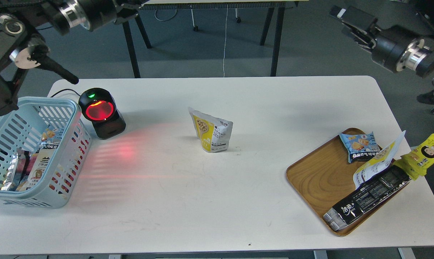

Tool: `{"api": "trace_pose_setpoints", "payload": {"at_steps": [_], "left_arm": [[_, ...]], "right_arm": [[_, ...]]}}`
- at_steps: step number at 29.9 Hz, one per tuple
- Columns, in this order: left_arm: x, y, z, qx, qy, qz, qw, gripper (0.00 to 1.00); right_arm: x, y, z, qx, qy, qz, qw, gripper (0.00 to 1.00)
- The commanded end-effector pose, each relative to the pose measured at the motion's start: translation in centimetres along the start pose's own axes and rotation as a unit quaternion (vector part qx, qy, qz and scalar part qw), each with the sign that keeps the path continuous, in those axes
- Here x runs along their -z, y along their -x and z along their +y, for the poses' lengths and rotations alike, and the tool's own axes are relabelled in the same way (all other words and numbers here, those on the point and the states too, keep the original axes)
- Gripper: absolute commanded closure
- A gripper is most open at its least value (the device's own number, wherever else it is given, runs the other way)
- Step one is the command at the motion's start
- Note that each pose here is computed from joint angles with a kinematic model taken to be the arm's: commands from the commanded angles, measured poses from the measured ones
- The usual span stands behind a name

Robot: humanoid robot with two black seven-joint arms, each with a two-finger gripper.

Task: Scan snack and place in basket
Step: 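Reach the left gripper to the standing snack bag and grasp it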

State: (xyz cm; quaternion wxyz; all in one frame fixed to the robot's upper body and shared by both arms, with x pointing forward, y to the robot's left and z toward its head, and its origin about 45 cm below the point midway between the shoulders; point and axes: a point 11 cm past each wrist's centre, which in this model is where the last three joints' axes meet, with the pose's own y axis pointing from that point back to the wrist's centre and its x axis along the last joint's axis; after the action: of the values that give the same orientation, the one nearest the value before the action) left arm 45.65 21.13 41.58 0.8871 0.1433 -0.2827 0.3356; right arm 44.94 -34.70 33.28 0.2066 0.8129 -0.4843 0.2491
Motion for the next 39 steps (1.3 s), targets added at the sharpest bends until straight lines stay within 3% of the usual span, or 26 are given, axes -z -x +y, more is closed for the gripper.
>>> {"api": "trace_pose_setpoints", "payload": {"at_steps": [1, 6, 13, 22, 34, 39], "left_arm": [[-2.5, 2.8, -0.9, 0.043, 0.001, -0.141, 0.989, 0.01], [-2.3, 7.2, -1.8, 0.108, -0.023, -0.319, 0.941, 0.05], [0.2, 12.8, -3.1, 0.222, -0.02, -0.499, 0.838, 0.09], [4.0, 18.3, -2.4, 0.353, -0.025, -0.558, 0.75, 0.1], [6.6, 17.8, -3.3, 0.352, -0.052, -0.559, 0.749, 0.11], [7.7, 17.7, -3.8, 0.354, -0.067, -0.552, 0.752, 0.39]], "right_arm": [[-2.6, -0.6, 1.1, -0.045, 0.019, -0.106, 0.993, 0.06], [-5.7, -2.4, 2.4, -0.108, 0.018, -0.261, 0.959, 0.06], [-10.4, -2.8, 3.1, -0.216, -0.038, -0.456, 0.863, 0.06], [-9.1, -2.2, 1.1, -0.253, -0.119, -0.545, 0.791, 0.05], [-8.4, -1.7, 0.7, -0.239, -0.125, -0.549, 0.791, 0.05], [-7.8, -2.0, 0.4, -0.238, -0.135, -0.552, 0.788, 0.05]]}}
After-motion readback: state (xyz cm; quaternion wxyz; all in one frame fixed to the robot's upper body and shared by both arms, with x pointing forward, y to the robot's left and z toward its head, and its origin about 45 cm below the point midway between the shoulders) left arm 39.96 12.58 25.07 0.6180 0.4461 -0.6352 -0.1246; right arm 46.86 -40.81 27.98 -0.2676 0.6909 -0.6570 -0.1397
